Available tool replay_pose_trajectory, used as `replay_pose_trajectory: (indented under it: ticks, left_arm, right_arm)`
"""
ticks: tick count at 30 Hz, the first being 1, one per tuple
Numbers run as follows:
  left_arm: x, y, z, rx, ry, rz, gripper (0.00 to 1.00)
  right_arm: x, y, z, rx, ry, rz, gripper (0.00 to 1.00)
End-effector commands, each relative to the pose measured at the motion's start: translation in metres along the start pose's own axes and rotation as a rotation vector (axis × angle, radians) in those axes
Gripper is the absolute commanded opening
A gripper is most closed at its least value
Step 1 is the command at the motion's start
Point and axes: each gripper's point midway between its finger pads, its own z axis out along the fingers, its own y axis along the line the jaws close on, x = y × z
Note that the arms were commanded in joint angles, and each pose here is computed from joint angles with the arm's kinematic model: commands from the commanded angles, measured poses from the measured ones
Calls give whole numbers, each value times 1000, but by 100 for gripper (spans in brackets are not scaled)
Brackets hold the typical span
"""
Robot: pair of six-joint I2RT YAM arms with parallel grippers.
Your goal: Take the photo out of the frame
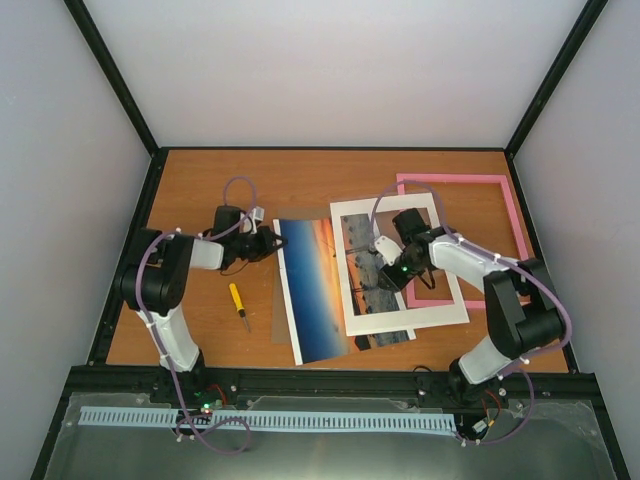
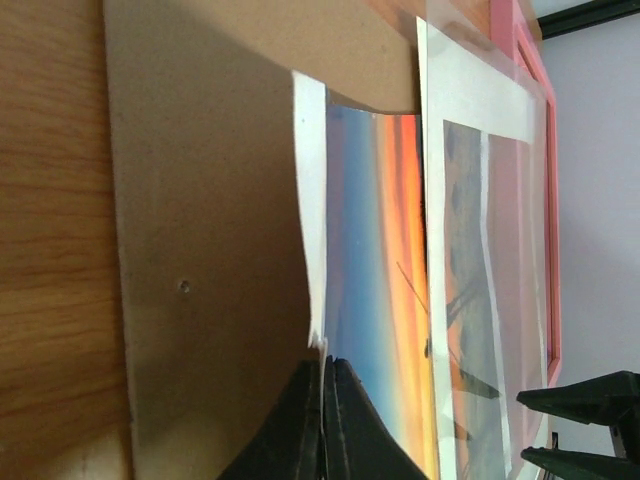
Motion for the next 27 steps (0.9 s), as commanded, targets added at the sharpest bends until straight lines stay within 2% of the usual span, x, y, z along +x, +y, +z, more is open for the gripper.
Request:
replay_pose_trajectory:
  ticks: [1, 10, 15, 18, 22, 27]
  left_arm:
    - [-10, -20, -13, 10, -34, 60, 1]
    - [-23, -31, -45, -88, -108, 70, 1]
    - [-36, -31, -78, -235, -177, 71, 1]
    - [-48, -33, -109, -328, -243, 87, 1]
    - [-81, -34, -171, -441, -398, 106, 1]
    - [-122, -62, -244, -551, -609, 191, 1]
  right_arm:
    - [-9, -8, -24, 84, -68, -15, 42]
    - [-18, -29, -52, 155, -172, 46, 45]
    - [-17, -31, -54, 160, -176, 51, 45]
    - [-17, -32, -55, 163, -177, 51, 45]
    - [-18, -32, -57, 165, -185, 49, 45]
    - [-18, -31, -58, 166, -187, 47, 45]
